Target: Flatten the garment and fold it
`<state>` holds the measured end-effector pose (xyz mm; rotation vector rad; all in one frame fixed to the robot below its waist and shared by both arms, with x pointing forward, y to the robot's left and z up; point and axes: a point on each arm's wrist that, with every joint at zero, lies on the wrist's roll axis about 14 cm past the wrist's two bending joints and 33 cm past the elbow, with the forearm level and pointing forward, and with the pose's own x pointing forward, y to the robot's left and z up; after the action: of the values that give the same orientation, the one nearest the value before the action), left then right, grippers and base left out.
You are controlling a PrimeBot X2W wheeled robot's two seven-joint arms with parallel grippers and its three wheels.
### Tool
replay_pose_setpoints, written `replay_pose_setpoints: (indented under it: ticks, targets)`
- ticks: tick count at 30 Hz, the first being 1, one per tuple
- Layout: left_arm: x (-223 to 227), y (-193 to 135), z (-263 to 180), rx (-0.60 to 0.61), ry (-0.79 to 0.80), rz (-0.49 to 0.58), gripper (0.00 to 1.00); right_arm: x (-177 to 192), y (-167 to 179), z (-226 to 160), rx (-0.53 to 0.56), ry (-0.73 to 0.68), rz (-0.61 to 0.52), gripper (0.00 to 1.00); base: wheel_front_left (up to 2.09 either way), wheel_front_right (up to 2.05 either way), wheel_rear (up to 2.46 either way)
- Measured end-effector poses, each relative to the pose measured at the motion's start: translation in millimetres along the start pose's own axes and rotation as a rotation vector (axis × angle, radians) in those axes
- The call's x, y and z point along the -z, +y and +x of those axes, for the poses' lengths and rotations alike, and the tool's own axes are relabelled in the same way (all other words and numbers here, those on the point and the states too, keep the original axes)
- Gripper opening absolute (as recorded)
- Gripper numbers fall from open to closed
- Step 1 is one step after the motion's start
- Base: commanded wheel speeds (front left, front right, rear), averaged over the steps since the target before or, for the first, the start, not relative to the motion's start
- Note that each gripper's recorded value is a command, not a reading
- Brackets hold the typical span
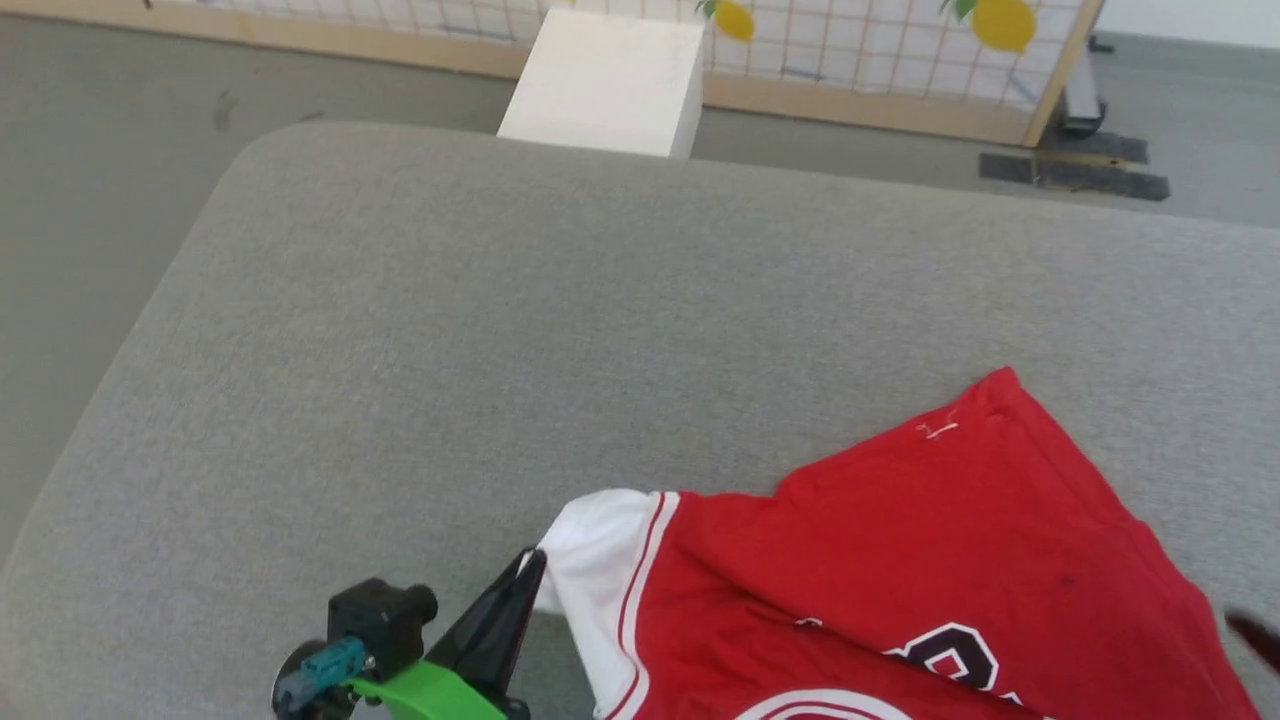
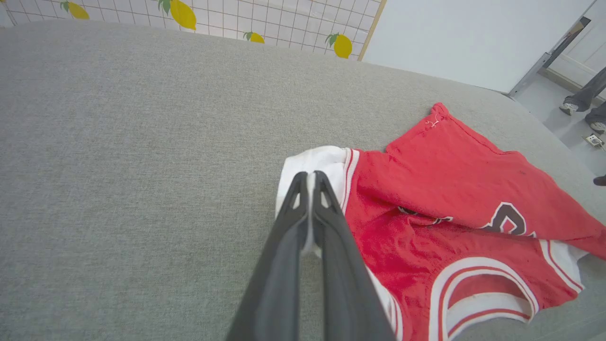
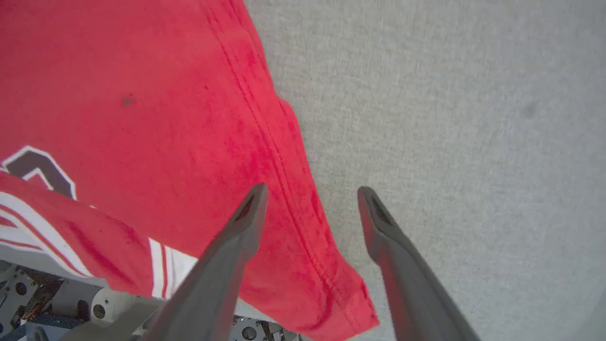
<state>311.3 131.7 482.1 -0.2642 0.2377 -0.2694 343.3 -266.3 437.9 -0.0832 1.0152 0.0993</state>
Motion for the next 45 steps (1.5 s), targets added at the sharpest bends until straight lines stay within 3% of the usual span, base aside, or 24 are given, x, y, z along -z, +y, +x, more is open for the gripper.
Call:
replay_pose_setpoints:
  ticks: [6, 11, 21, 27, 28, 29, 39, 45]
  targets:
    - [-13.5, -4.9, 9.1, 0.009, -0.03, 0.015, 0.0, -79.7, 37.3, 19.0, -0.078, -0.111, -0.147, 1.0, 0.0, 0.0, 0.0]
    - [-18.5, -7.9, 16.7, 0.005, -0.043, 0.004, 0.0, -116.4, 66.8, 53.2, -0.126, -0.096, -0.229, 1.0, 0.0, 0.0, 0.0]
    - [-7.9, -0.6, 17.9, -0.06, -0.013, -0.03, 0.0, -105.0, 90.4, 131.3, -0.116, 0.102, -0.392, 1.0, 0.0, 0.0, 0.0]
    - [0.2, 5.2, 15.9, -0.091, 0.009, -0.044, 0.0, -101.6, 95.5, 150.6, -0.124, 0.149, -0.458, 1.0, 0.0, 0.0, 0.0]
    - [1.9, 6.2, 15.8, -0.094, 0.014, -0.045, 0.0, -101.0, 96.8, 152.8, -0.13, 0.152, -0.462, 0.4, 0.0, 0.0, 0.0]
    - [3.4, 6.9, 15.6, -0.096, 0.019, -0.045, 0.0, -100.7, 98.0, 154.3, -0.136, 0.151, -0.463, 0.0, 0.0, 0.0, 0.0]
    - [-2.3, 13.7, 12.3, -0.096, -0.001, -0.012, 0.0, -120.5, 97.5, 145.3, -0.196, -0.051, -0.282, 0.0, 0.0, 0.0, 0.0]
    - [-28.3, 18.9, 9.1, -0.083, -0.075, 0.026, 0.0, -155.8, 78.6, 108.1, -0.177, -0.251, -0.19, 0.0, 0.0, 0.0, 0.0]
